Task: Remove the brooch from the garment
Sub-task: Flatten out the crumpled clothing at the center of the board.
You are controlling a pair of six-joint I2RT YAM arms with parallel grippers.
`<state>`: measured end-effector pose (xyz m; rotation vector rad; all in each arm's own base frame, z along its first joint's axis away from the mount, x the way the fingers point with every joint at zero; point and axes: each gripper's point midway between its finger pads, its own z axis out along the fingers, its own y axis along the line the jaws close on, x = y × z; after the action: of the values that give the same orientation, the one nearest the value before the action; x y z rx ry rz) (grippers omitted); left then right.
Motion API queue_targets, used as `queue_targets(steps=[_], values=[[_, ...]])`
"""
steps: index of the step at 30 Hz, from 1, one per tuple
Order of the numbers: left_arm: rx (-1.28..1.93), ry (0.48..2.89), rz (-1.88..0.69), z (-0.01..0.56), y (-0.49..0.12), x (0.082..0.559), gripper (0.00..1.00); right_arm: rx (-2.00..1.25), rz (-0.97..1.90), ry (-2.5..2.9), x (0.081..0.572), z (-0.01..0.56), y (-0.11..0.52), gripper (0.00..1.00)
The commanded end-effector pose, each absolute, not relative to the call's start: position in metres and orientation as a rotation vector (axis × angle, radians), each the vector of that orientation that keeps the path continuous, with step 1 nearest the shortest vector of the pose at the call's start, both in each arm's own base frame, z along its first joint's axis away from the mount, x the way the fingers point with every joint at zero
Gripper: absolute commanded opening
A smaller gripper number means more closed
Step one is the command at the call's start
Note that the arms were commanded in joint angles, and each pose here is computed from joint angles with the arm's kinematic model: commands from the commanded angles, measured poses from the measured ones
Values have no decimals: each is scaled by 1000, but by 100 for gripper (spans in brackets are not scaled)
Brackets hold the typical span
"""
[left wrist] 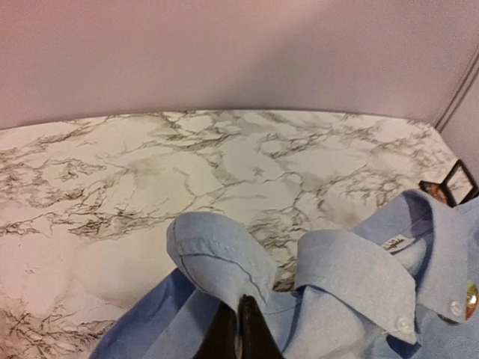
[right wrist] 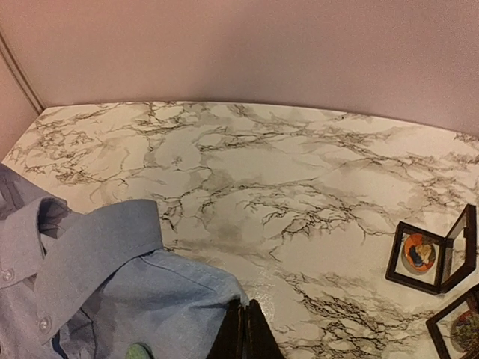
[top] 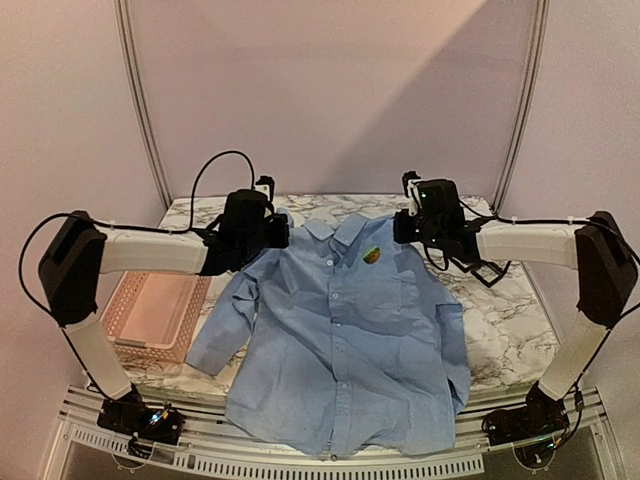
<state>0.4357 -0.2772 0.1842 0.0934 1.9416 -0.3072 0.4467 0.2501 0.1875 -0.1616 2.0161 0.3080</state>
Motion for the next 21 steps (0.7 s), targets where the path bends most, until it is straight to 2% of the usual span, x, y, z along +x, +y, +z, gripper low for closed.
queue_targets(steps=[1,3,4,6,9,11,16,21], values=[[75,1981,-292,172,-273,459,20,-159,316,2047,465,177,253,18],[101,1984,-324,178,-279,458,46,-172,308,2069,463,173,253,48],[111,1982,-343,183,-282,456,57,-182,308,2073,461,174,253,58],[109,1974,-378,196,-283,450,72,-195,299,2076,455,181,249,71],[111,1982,-430,211,-288,434,88,-248,329,2104,440,188,250,74],[127,2001,-461,214,-296,420,91,-288,363,2126,426,188,257,74],[160,2042,-622,209,-331,382,91,-374,570,2169,384,176,292,66],[184,2041,-852,203,-372,355,89,-324,782,2201,361,150,309,61]])
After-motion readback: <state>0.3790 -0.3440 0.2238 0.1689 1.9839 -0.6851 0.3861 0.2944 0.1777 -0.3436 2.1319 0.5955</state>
